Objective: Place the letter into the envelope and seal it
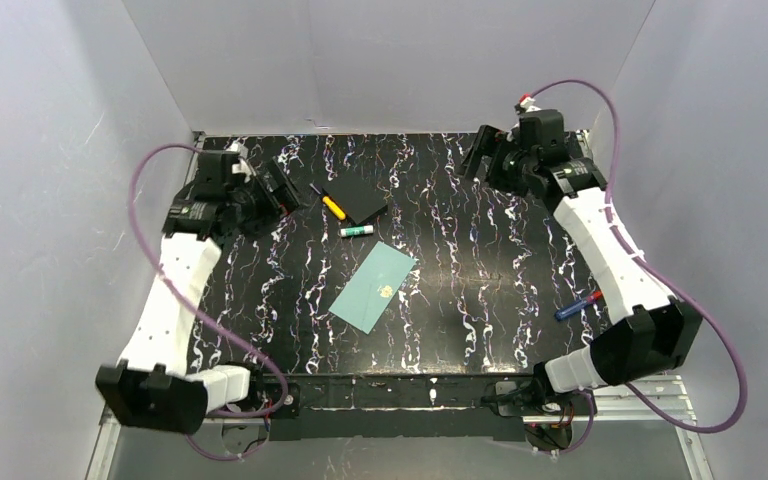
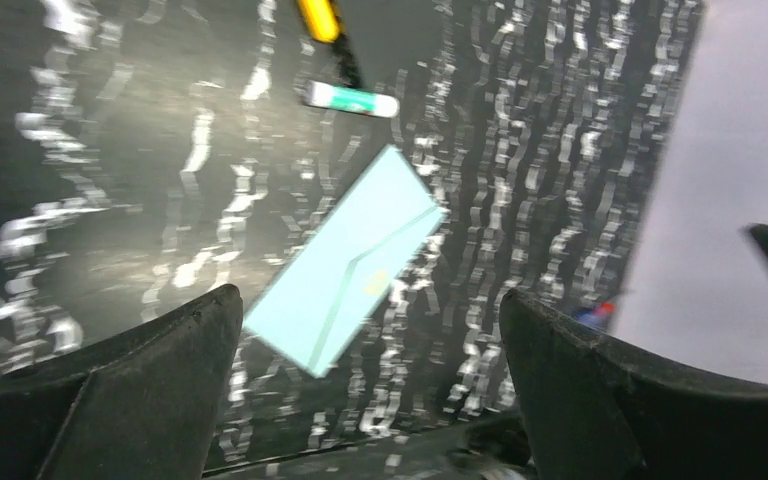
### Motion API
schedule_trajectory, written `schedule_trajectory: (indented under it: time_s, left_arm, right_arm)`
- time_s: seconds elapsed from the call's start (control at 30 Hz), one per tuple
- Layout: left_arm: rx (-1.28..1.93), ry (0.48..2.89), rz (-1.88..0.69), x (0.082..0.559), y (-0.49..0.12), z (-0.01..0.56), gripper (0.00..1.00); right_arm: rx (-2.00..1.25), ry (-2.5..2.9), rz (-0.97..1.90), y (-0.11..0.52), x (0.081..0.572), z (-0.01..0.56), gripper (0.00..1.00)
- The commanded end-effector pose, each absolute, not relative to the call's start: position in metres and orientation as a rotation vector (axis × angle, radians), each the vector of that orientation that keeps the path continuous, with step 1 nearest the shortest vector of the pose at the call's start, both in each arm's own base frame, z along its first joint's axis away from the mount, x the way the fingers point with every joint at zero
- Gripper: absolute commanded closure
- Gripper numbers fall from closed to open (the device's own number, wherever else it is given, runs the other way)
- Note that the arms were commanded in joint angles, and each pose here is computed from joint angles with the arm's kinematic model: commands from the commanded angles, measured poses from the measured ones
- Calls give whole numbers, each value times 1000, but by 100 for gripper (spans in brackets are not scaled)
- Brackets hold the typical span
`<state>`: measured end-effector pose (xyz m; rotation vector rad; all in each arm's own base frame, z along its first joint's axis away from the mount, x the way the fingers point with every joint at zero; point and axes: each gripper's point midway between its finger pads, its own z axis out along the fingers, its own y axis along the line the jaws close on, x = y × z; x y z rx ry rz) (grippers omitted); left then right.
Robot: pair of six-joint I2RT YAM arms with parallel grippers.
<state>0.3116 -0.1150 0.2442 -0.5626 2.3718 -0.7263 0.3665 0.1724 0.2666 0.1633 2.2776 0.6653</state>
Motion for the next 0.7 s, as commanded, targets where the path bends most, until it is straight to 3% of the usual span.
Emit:
schedule_trajectory:
  time_s: [0.0, 0.1, 0.23, 0.43, 0.67]
  left_arm:
    - [-415, 2400, -195, 253, -41, 252, 2]
    - [-431, 2325, -43, 233, -14, 269, 2]
    - [-423, 2249, -39, 210, -7, 284, 2]
    - [-402, 2171, -23, 183, 2, 299, 2]
    - [-379, 2151, 59, 184, 13, 304, 2]
  right_arm:
    - [213, 2194, 203, 95, 356, 298, 1]
    - [310, 2061, 111, 67, 344, 334, 1]
    - [390, 1942, 55, 40, 317, 365, 1]
    - [430, 1942, 37, 29, 292, 368, 1]
    - [431, 1944, 82, 32, 283, 358, 1]
